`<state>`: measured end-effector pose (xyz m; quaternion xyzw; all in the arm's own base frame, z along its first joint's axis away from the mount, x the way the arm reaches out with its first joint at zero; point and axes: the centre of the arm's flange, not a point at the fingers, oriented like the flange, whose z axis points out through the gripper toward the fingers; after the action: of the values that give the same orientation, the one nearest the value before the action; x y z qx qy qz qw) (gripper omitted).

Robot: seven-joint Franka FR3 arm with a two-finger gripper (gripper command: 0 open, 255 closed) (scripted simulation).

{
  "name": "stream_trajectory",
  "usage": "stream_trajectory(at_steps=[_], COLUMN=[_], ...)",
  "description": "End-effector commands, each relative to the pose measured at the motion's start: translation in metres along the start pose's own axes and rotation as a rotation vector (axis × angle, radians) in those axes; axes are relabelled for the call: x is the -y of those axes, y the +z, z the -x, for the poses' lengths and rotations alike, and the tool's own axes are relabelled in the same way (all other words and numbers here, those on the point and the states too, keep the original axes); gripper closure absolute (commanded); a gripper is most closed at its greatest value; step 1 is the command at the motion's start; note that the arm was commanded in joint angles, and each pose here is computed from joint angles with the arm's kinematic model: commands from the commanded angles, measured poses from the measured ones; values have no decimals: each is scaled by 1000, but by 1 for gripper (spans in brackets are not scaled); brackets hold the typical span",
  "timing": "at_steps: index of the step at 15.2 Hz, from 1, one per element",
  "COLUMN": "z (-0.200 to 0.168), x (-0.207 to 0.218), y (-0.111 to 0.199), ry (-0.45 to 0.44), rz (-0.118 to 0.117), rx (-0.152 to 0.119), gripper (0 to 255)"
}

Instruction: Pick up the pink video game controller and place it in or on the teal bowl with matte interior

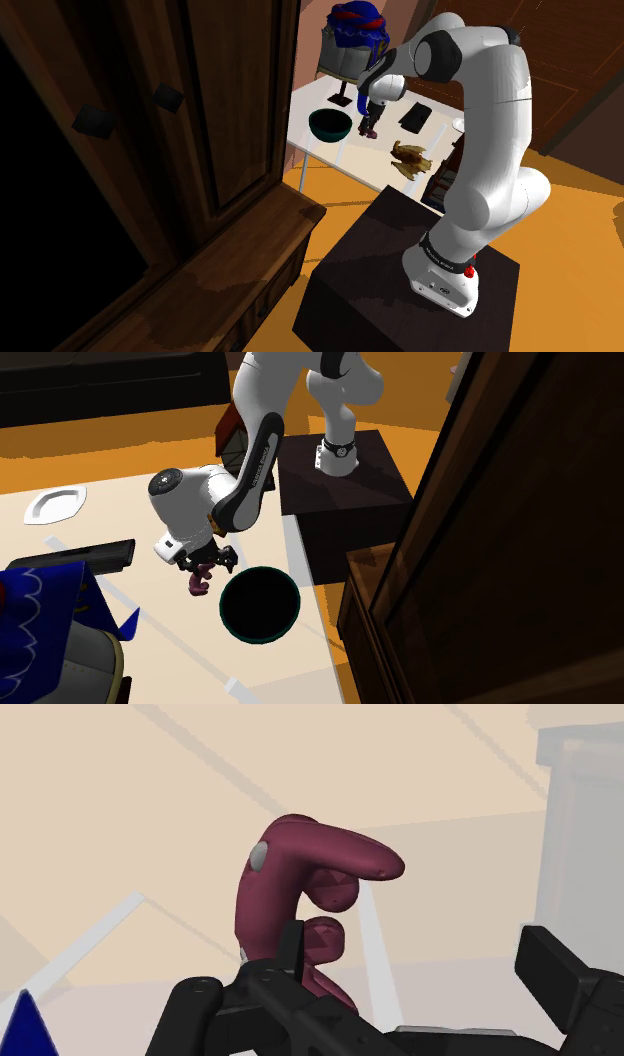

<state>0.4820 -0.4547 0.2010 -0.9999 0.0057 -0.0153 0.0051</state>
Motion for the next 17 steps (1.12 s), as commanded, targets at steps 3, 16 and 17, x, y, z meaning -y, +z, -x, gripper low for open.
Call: stream_trajectory(at_steps=[3, 16, 17], z=[0, -11, -21], x=[0, -14, -29], y=[0, -3, -5], ry=[0, -7, -14], rz=[0, -17, -34], rx=[0, 36, 72], gripper=[0, 0, 0])
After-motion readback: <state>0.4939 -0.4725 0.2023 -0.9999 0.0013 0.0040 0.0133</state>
